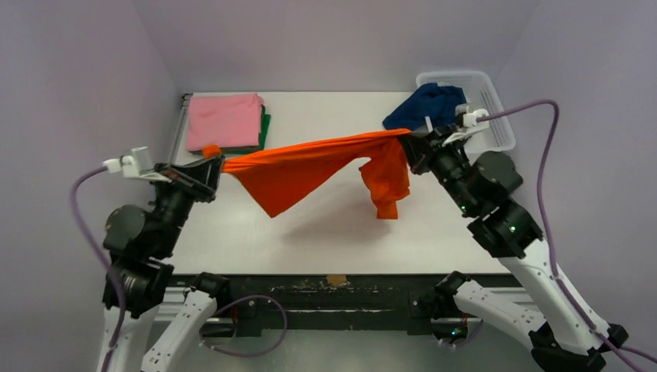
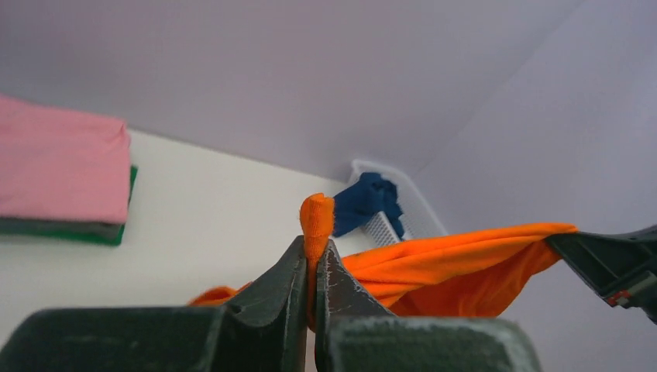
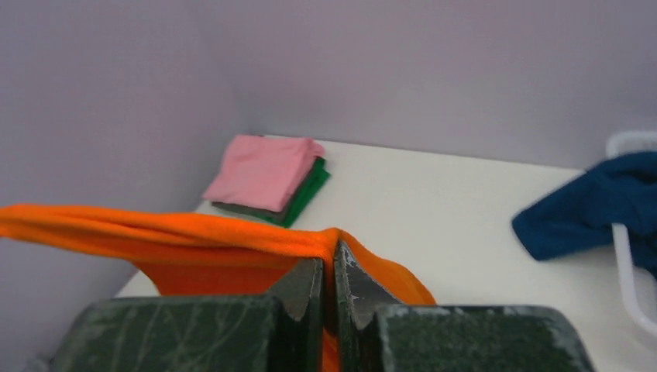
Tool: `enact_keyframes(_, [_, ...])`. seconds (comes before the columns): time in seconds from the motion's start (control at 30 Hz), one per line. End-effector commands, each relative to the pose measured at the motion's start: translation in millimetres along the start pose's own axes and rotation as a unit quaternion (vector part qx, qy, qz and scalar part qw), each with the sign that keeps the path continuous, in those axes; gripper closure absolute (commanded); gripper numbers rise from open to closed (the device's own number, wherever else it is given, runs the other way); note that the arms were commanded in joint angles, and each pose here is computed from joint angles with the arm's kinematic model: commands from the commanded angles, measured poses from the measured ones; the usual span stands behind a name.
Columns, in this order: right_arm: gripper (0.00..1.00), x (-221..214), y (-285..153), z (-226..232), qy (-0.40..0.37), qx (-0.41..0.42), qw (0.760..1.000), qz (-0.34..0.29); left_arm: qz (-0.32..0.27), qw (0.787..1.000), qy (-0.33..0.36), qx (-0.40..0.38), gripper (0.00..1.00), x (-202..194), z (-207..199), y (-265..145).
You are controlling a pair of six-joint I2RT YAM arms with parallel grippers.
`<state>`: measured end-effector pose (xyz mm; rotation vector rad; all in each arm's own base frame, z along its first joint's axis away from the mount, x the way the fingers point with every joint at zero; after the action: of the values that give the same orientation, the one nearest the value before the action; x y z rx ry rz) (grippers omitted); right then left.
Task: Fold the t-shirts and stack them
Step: Flatten out the tshirt
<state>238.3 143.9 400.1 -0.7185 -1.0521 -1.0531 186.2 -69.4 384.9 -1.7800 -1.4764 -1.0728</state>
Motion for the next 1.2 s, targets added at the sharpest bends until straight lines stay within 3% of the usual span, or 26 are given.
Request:
enact_keyframes(0.0, [1.00,54,-53,48,-0.038,0.177,0.983,-0.031,-0.071,0.992,0.042,-0.098,1.00,58,-43,-62])
enact_keyframes(0.1, [1.00,79,-94,75,-0.046,0.280,0.958,-0.038,-0.104,0.980,0.057,-0.160,1.00,86,-68,-105])
enact_keyframes(0.2, [1.00,103,-124,85,-0.046,0.316,0.946,-0.056,-0.135,0.972,0.057,-0.185,1.00,104,-79,-130])
enact_keyframes(0.33, [1.00,119,-137,82,-0.049,0.301,0.950,-0.067,-0.151,0.965,0.063,-0.207,1.00,117,-90,-148])
enact_keyframes(0.47, [0.98,105,-106,63,-0.049,0.220,0.973,-0.044,-0.123,0.973,0.063,-0.182,1.00,110,-85,-120])
enact_keyframes(0.6, [0.93,57,-46,34,-0.076,0.118,0.990,-0.003,-0.057,0.995,0.060,-0.046,1.00,75,-40,-42])
enact_keyframes(0.67, [0.93,23,-13,10,-0.086,0.040,0.995,0.022,-0.017,0.996,0.067,0.050,1.00,46,-4,0])
enact_keyframes(0.73, [0.93,-18,23,-17,-0.107,-0.028,0.993,0.052,0.027,0.985,0.083,0.149,1.00,9,36,43])
enact_keyframes(0.83, [0.92,-92,81,-55,-0.109,-0.041,0.983,0.138,0.111,0.937,0.123,0.307,1.00,-51,104,102])
enact_keyframes(0.87, [0.87,-128,109,-69,-0.101,-0.027,0.977,0.183,0.147,0.919,0.127,0.344,0.96,-68,122,118])
enact_keyframes(0.93, [0.52,-177,145,-93,-0.091,-0.038,0.964,0.247,0.215,0.893,0.124,0.376,0.46,-97,146,151])
enact_keyframes(0.97, [0.46,-192,160,-102,-0.088,-0.063,0.955,0.276,0.242,0.886,0.120,0.377,0.10,-108,151,163])
enact_keyframes(1.0, [0.41,-199,170,-109,-0.090,-0.088,0.947,0.296,0.261,0.881,0.118,0.376,0.01,-115,154,173])
enact_keyframes(1.1, [0.31,-195,185,-119,-0.091,-0.137,0.946,0.279,0.271,0.896,0.107,0.335,0.00,-127,144,181])
enact_keyframes(1.17, [0.17,-189,177,-119,-0.068,-0.152,0.954,0.249,0.280,0.913,0.087,0.285,0.00,-135,131,176])
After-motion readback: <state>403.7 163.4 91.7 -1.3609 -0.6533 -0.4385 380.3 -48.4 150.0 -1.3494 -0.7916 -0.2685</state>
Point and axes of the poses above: each gripper's point midway between its finger pads, its own y axis out along the fingers, its own z axis along the line the jaws close on, x = y × z, the point moved 4 cm from there along -y, back along the fingers, and after that the axes turned 4 degrees about y, right-handed, at the moved point
